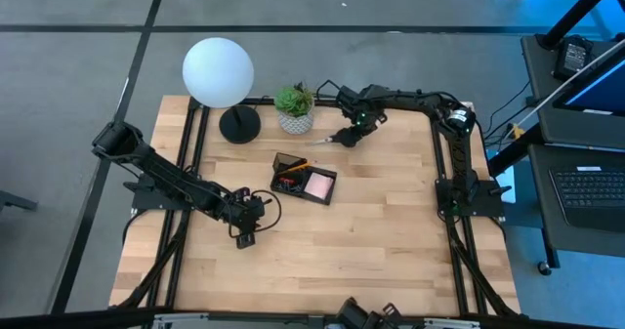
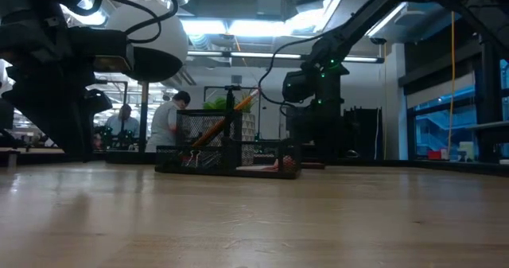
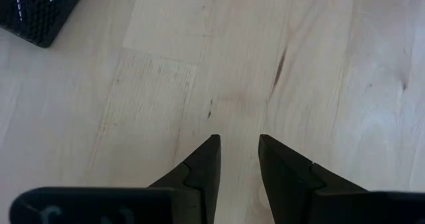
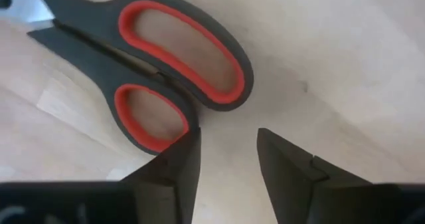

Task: Pick and place office supplies into organizer
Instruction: Put the black scissors into the black desk organizer

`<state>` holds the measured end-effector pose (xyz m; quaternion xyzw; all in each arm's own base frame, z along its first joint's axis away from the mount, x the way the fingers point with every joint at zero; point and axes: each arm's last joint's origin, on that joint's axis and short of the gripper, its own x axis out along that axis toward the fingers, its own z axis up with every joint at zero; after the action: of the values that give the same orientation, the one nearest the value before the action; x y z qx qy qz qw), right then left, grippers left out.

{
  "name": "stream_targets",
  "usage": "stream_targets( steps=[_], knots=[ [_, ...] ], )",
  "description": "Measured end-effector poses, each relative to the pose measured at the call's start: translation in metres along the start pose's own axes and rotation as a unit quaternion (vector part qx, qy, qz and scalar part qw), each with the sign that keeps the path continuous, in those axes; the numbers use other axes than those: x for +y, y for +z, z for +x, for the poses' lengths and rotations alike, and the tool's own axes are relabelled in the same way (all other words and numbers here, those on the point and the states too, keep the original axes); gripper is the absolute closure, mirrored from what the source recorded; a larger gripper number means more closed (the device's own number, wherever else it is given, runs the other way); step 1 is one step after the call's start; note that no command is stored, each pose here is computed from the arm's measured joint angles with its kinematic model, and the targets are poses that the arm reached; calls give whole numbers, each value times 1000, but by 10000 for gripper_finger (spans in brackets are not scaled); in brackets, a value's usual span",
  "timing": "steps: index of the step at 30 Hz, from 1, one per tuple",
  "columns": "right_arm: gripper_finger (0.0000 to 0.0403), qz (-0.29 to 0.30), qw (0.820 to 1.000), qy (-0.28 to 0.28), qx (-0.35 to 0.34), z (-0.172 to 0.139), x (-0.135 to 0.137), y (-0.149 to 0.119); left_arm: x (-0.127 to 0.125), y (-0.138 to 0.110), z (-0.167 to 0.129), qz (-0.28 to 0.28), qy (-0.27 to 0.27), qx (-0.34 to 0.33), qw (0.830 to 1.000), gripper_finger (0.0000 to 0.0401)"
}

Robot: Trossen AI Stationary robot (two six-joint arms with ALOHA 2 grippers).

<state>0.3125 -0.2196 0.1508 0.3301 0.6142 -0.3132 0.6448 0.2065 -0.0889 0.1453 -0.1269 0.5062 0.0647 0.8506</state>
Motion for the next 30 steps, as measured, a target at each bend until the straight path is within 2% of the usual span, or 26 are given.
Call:
stream_targets(
  steps=[16,25,30],
  knots=[
    [251,13,1000,11,15,0,3,-3,2,-2,0,3,8,11,1000,304],
    [251,-1,999,50,6,0,16,-4,3,-3,0,4,13,17,1000,304],
    [251,-3,999,40,-12,0,17,-1,3,-4,0,5,16,20,1000,304]
  ],
)
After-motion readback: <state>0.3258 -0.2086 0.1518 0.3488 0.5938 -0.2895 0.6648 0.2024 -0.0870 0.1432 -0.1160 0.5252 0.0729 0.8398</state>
